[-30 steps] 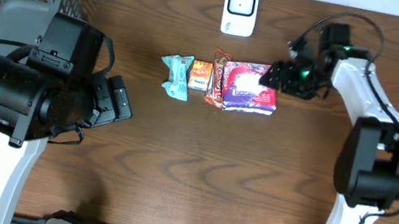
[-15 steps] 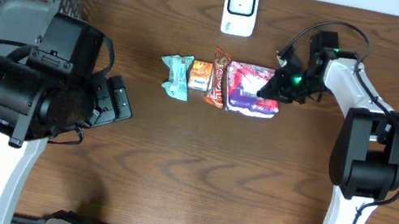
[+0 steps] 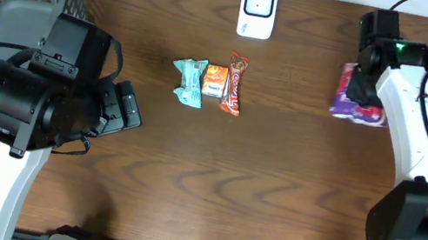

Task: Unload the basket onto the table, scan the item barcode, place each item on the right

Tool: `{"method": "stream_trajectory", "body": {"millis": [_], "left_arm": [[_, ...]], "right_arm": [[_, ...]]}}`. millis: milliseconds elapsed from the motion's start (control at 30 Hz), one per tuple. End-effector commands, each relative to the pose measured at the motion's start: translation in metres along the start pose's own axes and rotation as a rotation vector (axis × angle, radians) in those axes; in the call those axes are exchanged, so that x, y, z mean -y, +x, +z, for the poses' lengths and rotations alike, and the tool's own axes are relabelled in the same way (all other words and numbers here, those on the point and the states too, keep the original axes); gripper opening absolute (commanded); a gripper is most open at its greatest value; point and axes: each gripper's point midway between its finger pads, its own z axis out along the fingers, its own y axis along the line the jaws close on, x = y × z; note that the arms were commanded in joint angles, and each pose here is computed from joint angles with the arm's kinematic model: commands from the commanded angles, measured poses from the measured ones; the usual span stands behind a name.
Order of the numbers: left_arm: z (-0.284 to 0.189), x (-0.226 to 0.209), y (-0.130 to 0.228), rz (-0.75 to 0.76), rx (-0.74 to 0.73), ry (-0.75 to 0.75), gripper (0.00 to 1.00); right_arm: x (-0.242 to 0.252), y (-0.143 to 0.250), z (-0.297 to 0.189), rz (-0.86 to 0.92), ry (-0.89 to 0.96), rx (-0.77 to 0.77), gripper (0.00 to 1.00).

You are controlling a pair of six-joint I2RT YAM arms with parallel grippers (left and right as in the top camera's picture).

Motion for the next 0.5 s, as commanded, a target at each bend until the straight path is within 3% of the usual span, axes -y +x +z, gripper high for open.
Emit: {"method": "stream_trajectory", "body": {"millis": [0,300,433,467], "left_arm": [[0.001,-0.002,-0.002,-0.012,0.004,-0.014,0.98],[0.001,-0.002,-0.002,-0.012,0.004,-0.014,0.98],[0.001,-0.002,-0.002,-0.012,0.004,-0.014,0.98],[0.001,-0.002,-0.002,-0.012,0.004,-0.014,0.98]], "right_arm": [[0.024,-0.001,0.017,-0.028,0.262,0.022,0.01],[-0.022,0.012,0.051,-0.213,0.276,-0.041,0.02],[-0.064,0.021,0.046,-0.274,0.198,-0.032,0.11],[-0.074,0.024,0.043,-0.283,0.169,-0.03,0.19]]}}
